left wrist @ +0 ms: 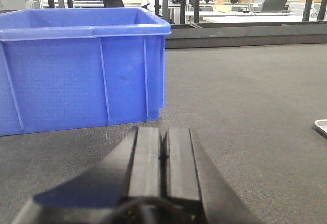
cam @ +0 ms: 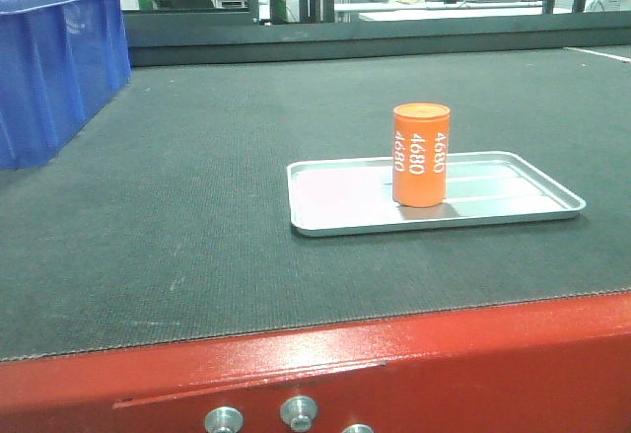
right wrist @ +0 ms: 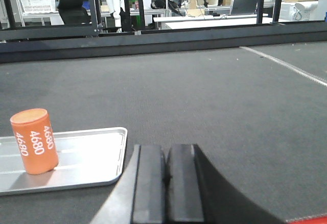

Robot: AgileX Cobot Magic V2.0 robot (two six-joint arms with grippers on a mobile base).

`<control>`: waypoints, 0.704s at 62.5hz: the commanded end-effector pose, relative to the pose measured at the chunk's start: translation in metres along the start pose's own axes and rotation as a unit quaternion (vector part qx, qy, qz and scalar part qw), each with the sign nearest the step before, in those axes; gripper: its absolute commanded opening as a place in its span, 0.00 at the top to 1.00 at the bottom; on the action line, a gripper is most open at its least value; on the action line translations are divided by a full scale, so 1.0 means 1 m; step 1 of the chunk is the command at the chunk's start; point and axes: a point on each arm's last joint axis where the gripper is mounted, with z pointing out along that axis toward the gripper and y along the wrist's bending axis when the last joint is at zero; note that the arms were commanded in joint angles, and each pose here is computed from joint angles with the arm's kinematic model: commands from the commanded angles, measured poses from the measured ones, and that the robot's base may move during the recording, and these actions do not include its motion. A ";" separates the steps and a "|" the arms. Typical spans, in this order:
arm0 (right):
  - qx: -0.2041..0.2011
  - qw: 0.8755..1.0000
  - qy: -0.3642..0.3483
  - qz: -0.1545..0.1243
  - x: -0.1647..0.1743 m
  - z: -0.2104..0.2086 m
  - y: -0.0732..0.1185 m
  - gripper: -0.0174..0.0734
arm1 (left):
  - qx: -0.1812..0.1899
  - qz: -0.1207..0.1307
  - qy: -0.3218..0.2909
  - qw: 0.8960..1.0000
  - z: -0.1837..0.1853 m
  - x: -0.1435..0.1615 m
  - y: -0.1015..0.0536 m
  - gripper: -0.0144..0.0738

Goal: Grab orange capacitor from left shelf to right conveyor

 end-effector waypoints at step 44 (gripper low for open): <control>-0.026 0.997 -0.072 -0.002 -0.012 -0.003 0.003 0.75 | -0.001 -0.003 -0.044 0.999 0.000 -0.010 0.000 0.96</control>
